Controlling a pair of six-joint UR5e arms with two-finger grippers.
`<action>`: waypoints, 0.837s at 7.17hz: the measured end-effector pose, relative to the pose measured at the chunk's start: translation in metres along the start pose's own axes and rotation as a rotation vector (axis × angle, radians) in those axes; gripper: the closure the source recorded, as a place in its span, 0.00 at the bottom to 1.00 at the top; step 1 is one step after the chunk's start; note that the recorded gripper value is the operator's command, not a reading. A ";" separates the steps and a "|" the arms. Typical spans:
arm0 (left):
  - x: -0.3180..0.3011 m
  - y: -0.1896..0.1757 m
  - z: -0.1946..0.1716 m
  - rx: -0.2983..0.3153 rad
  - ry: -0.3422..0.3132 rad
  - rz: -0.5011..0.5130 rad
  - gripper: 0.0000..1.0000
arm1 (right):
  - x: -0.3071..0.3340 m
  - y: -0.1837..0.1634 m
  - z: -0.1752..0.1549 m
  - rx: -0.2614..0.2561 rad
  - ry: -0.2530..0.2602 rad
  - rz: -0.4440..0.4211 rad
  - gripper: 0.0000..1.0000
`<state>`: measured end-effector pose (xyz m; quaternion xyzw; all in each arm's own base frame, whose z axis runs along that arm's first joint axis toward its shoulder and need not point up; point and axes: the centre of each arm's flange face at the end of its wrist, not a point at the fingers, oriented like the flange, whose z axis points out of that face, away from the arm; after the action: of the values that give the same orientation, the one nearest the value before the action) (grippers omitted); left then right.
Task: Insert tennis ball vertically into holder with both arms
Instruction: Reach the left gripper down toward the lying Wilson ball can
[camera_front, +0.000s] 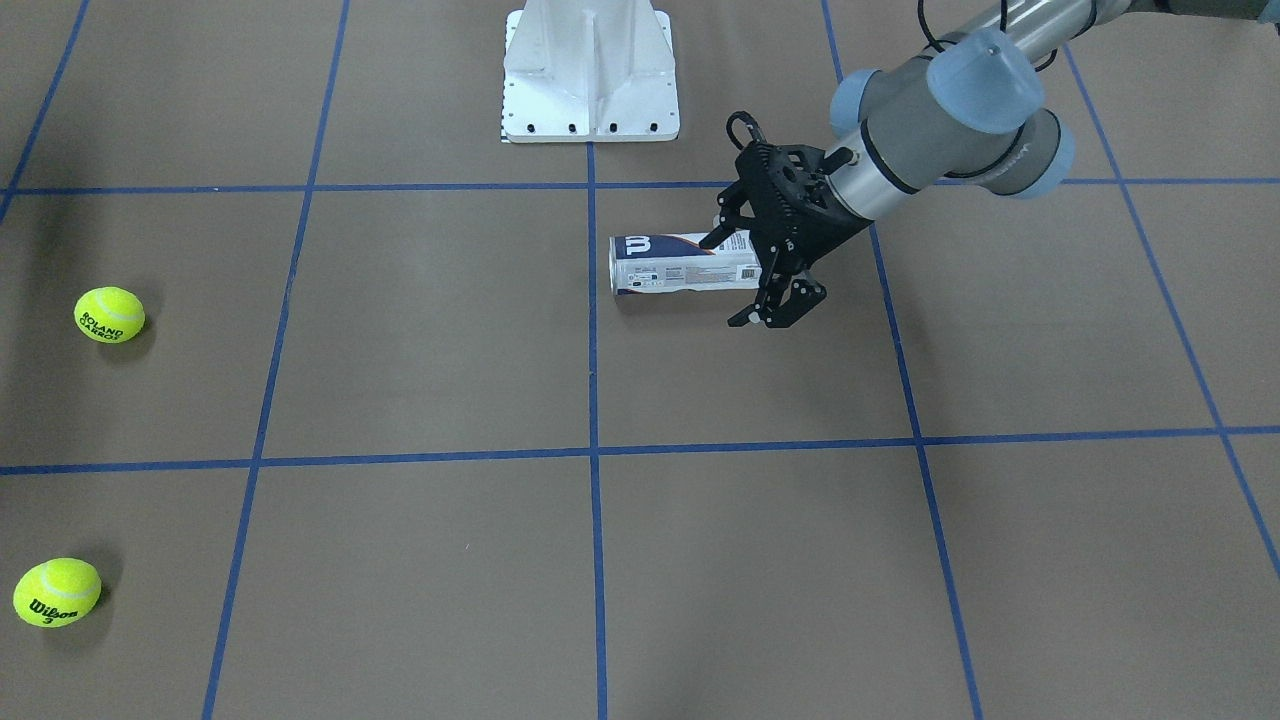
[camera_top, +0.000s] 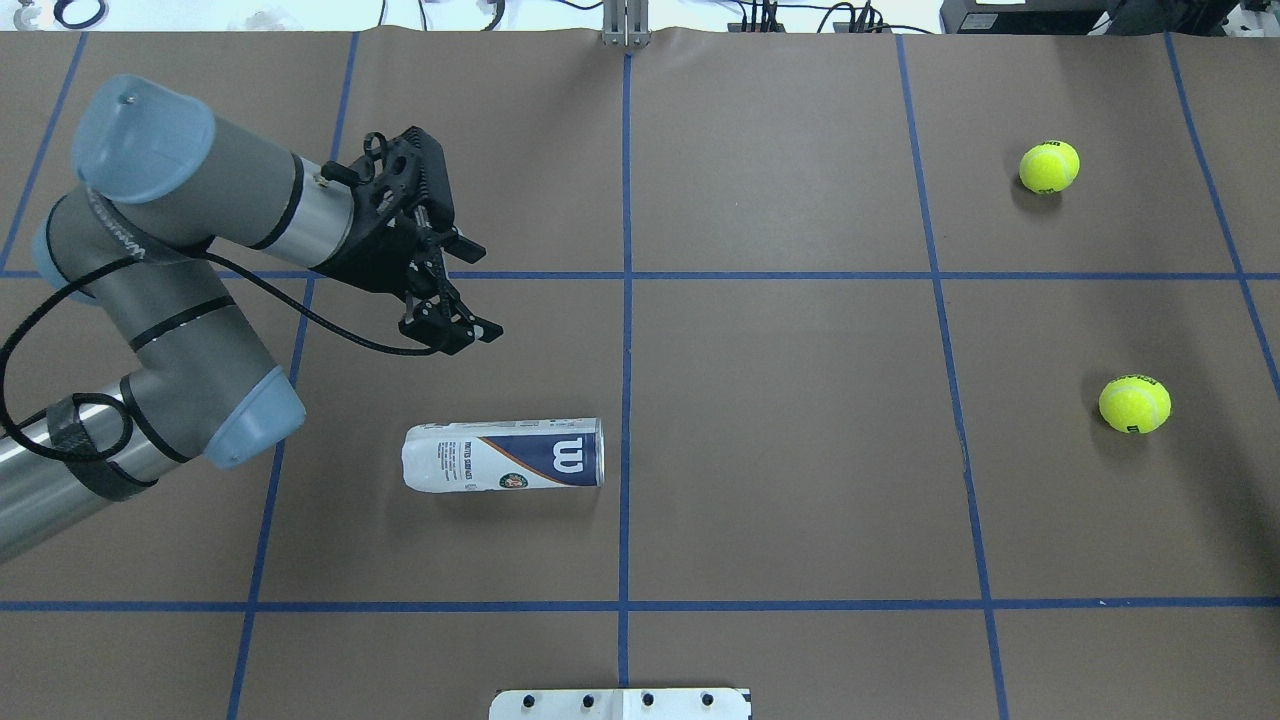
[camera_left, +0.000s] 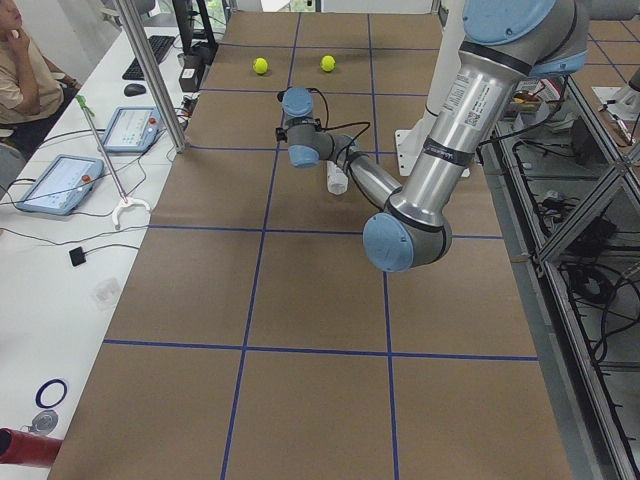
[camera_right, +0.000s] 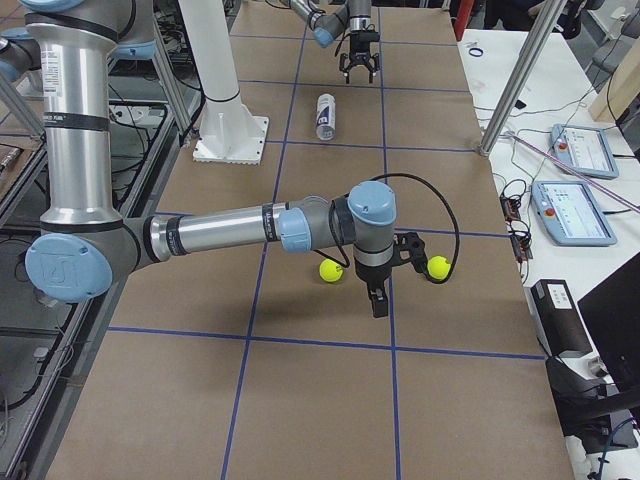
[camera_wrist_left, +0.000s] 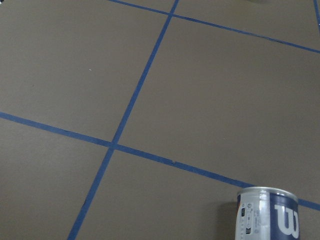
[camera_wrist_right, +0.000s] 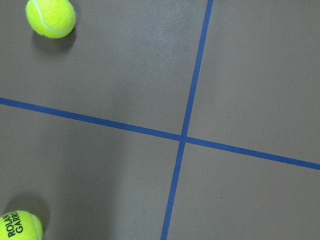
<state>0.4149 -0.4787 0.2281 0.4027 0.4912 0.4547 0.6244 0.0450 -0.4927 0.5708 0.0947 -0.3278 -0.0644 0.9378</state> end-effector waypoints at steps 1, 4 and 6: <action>0.011 -0.014 0.013 -0.028 0.021 0.004 0.01 | 0.000 0.000 0.000 -0.001 0.000 0.001 0.01; 0.018 -0.028 0.033 -0.143 0.020 0.122 0.01 | 0.001 0.001 0.002 -0.004 -0.002 0.005 0.01; 0.030 -0.050 0.039 -0.226 0.025 0.161 0.01 | 0.002 0.004 0.003 -0.008 -0.007 0.008 0.01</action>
<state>0.4652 -0.4648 0.1805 0.3622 0.4108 0.5607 0.6210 0.0447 -0.4899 0.5752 0.0897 -0.3310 -0.0623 0.9373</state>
